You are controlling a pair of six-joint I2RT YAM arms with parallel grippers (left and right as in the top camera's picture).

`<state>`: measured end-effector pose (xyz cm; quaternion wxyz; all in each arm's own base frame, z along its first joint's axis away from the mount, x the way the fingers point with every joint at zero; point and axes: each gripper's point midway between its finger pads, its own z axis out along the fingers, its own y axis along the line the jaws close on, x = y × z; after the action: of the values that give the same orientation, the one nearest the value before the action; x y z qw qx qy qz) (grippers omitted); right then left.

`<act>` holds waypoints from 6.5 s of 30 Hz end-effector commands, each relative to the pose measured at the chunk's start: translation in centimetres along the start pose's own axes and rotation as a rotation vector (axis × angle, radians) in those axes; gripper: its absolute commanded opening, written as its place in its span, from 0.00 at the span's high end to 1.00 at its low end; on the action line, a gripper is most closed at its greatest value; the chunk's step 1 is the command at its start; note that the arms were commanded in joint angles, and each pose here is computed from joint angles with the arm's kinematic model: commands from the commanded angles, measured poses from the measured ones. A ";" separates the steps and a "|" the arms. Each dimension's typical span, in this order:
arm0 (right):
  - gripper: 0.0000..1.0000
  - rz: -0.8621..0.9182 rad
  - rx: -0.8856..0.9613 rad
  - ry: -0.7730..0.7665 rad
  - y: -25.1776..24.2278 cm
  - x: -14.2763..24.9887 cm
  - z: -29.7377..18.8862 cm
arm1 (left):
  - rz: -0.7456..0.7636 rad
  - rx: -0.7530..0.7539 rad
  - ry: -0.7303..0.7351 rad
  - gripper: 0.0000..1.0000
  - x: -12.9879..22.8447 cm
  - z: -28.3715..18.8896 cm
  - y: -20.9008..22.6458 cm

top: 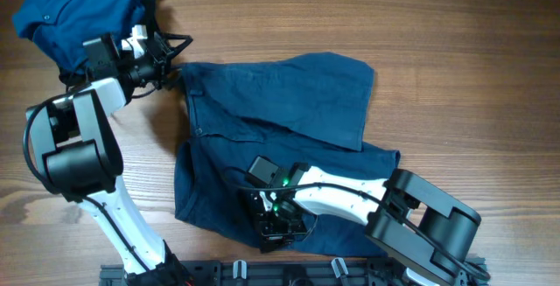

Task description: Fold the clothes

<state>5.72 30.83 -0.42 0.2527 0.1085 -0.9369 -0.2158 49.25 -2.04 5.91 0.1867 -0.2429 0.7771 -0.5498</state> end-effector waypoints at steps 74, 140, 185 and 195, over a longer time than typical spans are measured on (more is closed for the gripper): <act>0.96 0.225 0.141 -0.513 -12.4 -11.1 -13.7 | 0.057 -1.000 0.170 0.96 22.2 -11.0 6.5; 0.96 0.948 0.208 -0.620 -26.9 -3.4 -19.5 | 0.195 -0.891 0.526 0.96 44.1 -2.9 5.8; 0.96 0.084 0.190 -0.795 -12.4 -27.9 -29.8 | 0.316 -0.956 -0.070 0.73 13.2 -2.2 6.2; 0.96 0.129 0.234 -0.764 -15.3 -29.8 -27.2 | 0.302 -0.983 -0.047 0.81 13.5 -2.1 7.5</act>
<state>46.12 18.05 3.42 -0.1246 -0.0078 -0.9826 -0.1373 36.10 -6.22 0.12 0.1592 -0.2030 0.9626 -0.0832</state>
